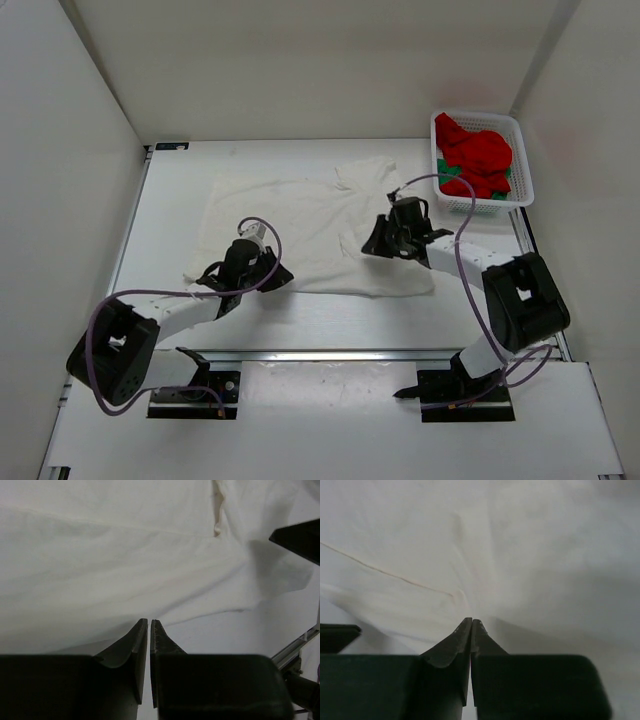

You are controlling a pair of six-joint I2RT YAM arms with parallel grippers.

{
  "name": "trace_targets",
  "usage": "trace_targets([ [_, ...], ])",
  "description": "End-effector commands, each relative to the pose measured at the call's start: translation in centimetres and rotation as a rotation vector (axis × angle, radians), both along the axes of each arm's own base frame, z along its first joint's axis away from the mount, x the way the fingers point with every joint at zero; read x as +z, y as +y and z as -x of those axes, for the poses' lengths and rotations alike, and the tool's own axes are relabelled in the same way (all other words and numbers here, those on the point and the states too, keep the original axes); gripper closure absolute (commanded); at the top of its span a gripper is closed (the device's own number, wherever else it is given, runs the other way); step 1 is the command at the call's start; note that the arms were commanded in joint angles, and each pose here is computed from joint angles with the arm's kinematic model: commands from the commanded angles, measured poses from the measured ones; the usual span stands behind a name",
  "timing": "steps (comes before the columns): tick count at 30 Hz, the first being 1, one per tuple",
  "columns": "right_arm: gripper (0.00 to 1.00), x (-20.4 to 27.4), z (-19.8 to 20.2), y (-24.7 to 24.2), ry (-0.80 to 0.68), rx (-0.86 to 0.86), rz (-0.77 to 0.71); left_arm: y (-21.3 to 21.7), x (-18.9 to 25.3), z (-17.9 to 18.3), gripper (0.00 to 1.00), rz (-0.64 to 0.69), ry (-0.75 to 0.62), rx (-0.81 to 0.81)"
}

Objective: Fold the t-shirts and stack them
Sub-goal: Fold the flattened tshirt in 1/3 of the way

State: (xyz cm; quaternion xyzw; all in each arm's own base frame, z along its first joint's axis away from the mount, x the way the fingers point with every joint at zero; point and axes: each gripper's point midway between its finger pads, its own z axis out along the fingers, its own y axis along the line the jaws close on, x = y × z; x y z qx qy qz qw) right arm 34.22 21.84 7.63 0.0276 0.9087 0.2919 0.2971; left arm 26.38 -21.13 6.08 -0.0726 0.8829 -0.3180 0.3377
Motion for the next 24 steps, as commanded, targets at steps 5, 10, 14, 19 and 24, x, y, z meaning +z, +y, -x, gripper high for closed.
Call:
trace_targets([
  [5,1.0,-2.8,3.9,-6.8,-0.004,-0.15,0.168,0.6,-1.7,-0.6,0.81,-0.075,0.026,0.004],
  [10,1.0,-6.0,7.1,-9.1,0.08,-0.189,0.244,2.3,-4.5,0.1,0.82,-0.093,0.137,0.022],
  [14,1.0,-7.6,9.7,-10.0,0.143,-0.212,0.246,2.5,-6.4,2.4,0.83,-0.071,0.22,-0.003],
  [19,1.0,-8.2,12.6,-10.8,0.189,-0.219,0.25,4.0,-8.2,6.9,0.83,-0.068,0.296,0.003],
  [24,1.0,-7.3,13.2,-9.9,0.199,-0.204,0.22,4.6,-8.4,9.8,0.83,-0.075,0.316,-0.005],
])
